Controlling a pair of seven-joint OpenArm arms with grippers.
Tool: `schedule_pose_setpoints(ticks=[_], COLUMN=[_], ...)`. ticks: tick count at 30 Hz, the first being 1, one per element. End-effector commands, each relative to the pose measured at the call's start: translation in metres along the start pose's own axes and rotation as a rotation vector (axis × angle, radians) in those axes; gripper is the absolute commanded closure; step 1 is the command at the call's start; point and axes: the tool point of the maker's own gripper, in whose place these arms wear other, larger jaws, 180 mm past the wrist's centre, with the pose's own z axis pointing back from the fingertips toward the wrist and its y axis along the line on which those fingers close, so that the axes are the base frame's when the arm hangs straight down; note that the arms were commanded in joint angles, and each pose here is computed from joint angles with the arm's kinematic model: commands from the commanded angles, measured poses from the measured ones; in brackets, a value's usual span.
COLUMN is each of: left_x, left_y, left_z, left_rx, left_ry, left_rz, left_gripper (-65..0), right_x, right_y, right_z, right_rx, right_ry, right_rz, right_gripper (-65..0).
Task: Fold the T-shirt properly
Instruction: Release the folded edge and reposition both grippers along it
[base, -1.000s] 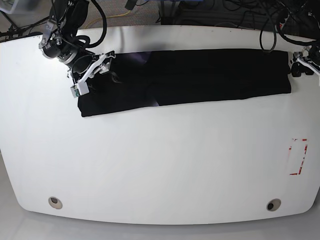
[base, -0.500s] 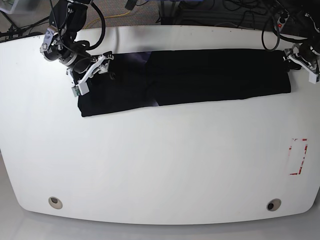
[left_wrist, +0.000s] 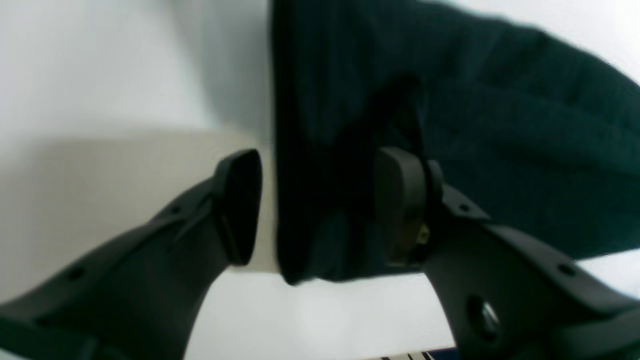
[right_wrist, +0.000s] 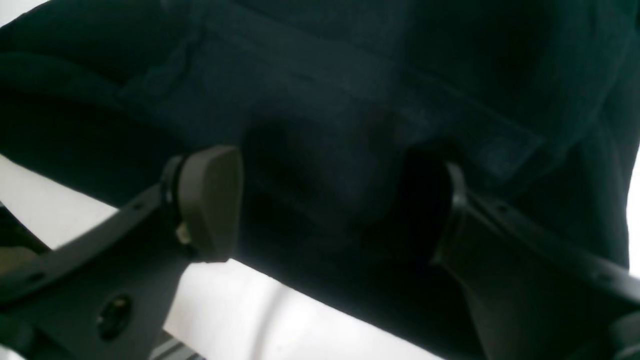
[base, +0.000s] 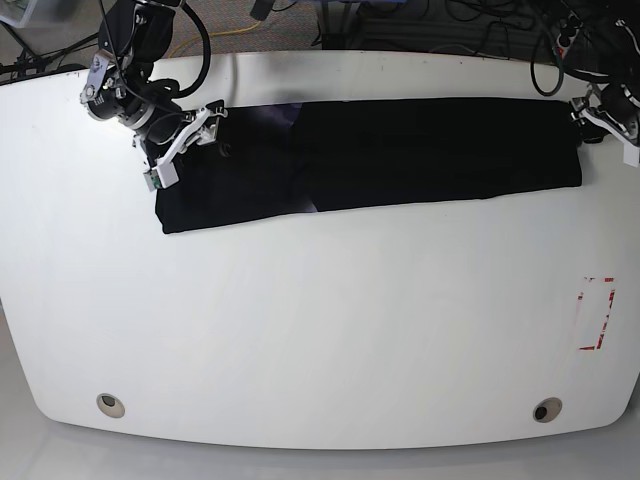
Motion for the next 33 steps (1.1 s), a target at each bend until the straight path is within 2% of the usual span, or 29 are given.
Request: schedule_pose_setpoints(ticks=[1, 6, 9, 11, 15, 27, 33], left_x=[0.015, 0.018, 0.016, 0.015, 0.01, 0.014, 0.006], left_y=[0.001, 0.0, 0.001, 0.001, 0.001, -0.001, -0.004], left_z=[0.005, -0.002, -0.004, -0.003, -0.004, -0.007, -0.027], left_rx=[-0.001, -0.017, -0.021, -0.02, -0.022, -0.027, -0.072], left_ry=[-0.044, -0.054, -0.048, -0.044, -0.013, -0.026, -0.004], left_rz=[-0.016, 0.007, 0.02, 0.019, 0.02, 0.021, 0.085], left_gripper=[-33.2, -34.4, -43.8, -46.8, -46.5, -46.4, -46.4], right_x=[0.013, 0.013, 0.013, 0.014, 0.014, 0.014, 0.013], right_y=[0.001, 0.002, 0.002, 0.002, 0.001, 0.002, 0.003], right_z=[0.004, 0.003, 0.003, 0.003, 0.003, 0.003, 0.003], right_rx=[0.007, 0.01, 0.008, 0.008, 0.006, 0.008, 0.011], right_ry=[-0.045, -0.047, -0.045, -0.047, -0.046, -0.047, -0.048], right_rz=[0.02, 0.018, 0.019, 0.019, 0.02, 0.018, 0.016], right_gripper=[-47.9, -47.9, -47.9, -47.9, -47.9, -47.9, -47.9])
